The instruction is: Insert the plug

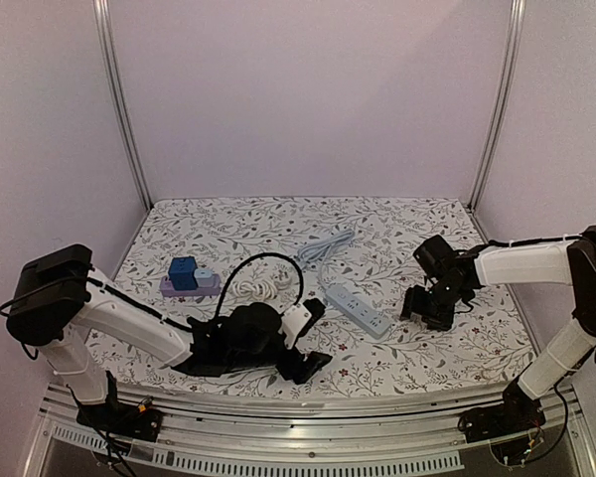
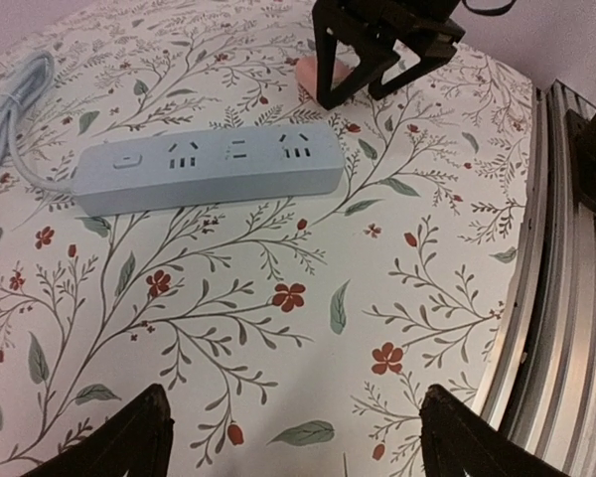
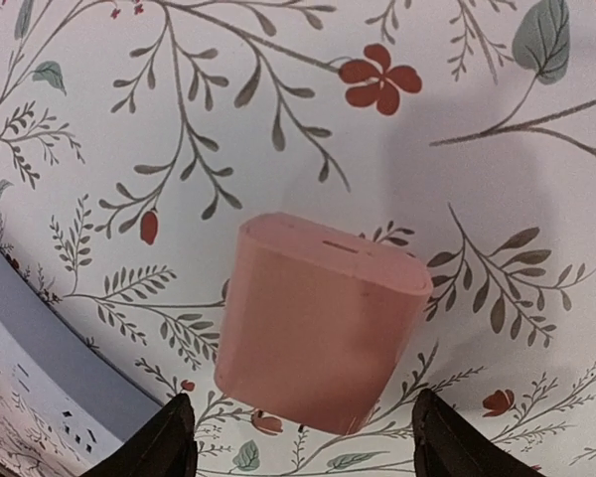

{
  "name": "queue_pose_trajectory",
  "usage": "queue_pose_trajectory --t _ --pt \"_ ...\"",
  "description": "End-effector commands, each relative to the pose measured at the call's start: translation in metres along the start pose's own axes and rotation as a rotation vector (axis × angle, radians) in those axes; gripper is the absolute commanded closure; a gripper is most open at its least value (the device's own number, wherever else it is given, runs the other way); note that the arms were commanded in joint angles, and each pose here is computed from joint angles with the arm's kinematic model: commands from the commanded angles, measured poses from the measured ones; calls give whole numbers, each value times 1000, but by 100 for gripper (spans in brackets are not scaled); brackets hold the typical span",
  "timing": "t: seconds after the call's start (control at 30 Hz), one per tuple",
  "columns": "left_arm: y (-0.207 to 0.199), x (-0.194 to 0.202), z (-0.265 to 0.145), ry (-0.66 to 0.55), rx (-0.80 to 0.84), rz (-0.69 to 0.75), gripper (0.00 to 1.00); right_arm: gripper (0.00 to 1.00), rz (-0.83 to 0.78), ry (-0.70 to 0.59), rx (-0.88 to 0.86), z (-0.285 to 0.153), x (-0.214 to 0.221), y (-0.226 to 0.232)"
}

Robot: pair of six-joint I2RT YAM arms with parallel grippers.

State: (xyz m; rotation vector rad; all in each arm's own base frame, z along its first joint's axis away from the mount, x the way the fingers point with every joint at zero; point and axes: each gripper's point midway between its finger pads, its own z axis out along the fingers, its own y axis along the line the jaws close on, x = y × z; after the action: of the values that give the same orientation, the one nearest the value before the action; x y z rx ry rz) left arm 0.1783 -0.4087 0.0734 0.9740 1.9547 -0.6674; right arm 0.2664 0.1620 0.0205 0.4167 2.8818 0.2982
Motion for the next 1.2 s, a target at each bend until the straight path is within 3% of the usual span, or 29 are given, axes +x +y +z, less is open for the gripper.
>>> queue_pose_trajectory --t 0.0,0.13,0.27,0.63,1.07,1.17 --pt "7 -3 -6 -23 -1 -20 14 29 154 -63 32 0 -17 4" --pt "9 0 -9 -30 0 -24 14 31 250 -50 163 9 -13 -6" --pt "10 2 -8 -29 6 -30 14 33 263 -60 180 17 -8 6" --pt "12 7 -12 -32 13 -36 15 40 302 -104 378 20 1 -21" --pt "12 7 -12 -32 21 -41 15 53 297 -157 449 22 18 -30" --pt "12 6 -11 -33 21 -41 15 63 287 -171 455 22 19 -35"
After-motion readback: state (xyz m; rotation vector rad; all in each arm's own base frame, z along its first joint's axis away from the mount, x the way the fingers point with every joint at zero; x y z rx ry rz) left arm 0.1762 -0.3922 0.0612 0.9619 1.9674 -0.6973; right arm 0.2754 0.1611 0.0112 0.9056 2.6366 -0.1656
